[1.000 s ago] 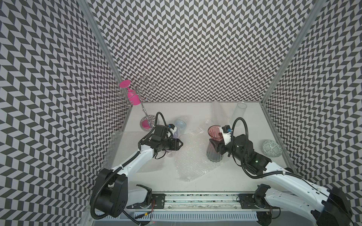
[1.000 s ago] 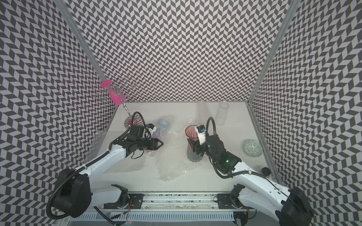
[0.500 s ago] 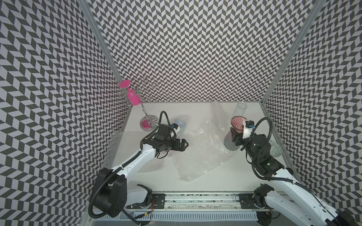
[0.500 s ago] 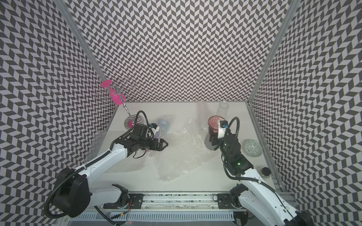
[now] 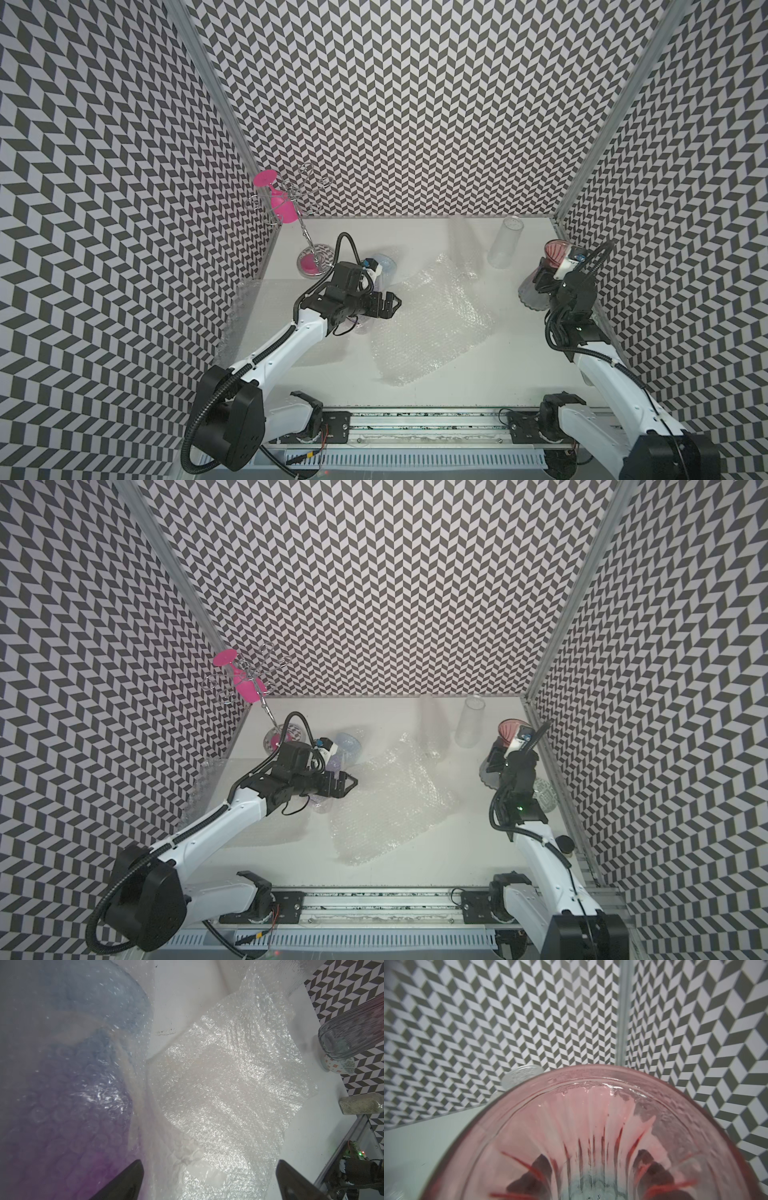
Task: Unwrap the vase from the bubble wrap
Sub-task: Place the vase at the center of the board.
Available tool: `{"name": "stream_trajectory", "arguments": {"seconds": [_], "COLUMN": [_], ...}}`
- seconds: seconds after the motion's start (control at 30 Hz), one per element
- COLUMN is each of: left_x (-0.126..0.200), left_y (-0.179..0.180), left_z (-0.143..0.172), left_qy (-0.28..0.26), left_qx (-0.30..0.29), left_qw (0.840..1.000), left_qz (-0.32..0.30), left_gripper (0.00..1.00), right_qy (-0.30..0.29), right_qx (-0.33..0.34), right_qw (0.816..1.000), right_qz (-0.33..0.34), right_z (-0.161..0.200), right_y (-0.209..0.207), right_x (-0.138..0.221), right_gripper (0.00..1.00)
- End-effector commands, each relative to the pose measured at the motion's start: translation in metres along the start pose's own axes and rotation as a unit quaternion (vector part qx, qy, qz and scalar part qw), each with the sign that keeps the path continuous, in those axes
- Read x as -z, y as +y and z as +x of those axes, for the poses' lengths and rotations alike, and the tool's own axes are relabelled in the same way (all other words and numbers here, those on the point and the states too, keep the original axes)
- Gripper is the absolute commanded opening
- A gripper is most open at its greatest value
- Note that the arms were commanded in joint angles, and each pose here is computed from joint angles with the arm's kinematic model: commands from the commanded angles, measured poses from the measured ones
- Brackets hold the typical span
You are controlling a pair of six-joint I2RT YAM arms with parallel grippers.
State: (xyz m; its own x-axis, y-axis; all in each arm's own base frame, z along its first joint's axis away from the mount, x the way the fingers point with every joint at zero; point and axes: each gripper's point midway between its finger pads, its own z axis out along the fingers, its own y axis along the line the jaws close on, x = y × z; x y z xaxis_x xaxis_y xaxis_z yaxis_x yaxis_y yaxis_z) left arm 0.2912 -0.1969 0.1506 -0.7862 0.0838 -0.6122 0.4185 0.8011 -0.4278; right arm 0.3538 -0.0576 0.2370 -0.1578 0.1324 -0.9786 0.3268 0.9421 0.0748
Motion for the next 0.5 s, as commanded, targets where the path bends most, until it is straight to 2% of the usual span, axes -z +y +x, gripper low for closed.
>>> {"name": "stream_trajectory", "arguments": {"seconds": [0.0, 0.1, 0.2, 0.33, 0.47], "left_x": [0.005, 0.007, 0.008, 0.008, 0.010], "left_y": [-0.007, -0.007, -0.007, -0.008, -0.012], "left_z": [-0.012, -0.010, -0.010, -0.012, -0.011], "left_qy": [-0.016, -0.015, -0.015, -0.015, -0.015], "left_qx": [-0.010, -0.007, -0.002, 0.005, 0.009], "left_qw": [1.000, 1.000, 1.000, 1.000, 1.000], "left_qz": [0.006, 0.007, 0.010, 0.014, 0.026], "left_gripper": [1.00, 1.00, 0.99, 1.00, 1.00], "right_qy": [-0.167, -0.172, -0.179, -0.182, -0.175], "right_qx": [-0.063, -0.064, -0.053, -0.004, 0.017], "right_qw": [0.984, 0.983, 0.982, 0.983, 0.984], "right_qz": [-0.022, -0.014, -0.035, -0.036, -0.034], "right_z": [-0.103, -0.104, -0.106, -0.112, -0.116], "right_y": [0.000, -0.012, -0.013, -0.012, -0.016], "right_x": [0.006, -0.009, -0.026, -0.056, -0.090], "right_gripper": [0.00, 0.00, 0.00, 0.00, 0.00]}}
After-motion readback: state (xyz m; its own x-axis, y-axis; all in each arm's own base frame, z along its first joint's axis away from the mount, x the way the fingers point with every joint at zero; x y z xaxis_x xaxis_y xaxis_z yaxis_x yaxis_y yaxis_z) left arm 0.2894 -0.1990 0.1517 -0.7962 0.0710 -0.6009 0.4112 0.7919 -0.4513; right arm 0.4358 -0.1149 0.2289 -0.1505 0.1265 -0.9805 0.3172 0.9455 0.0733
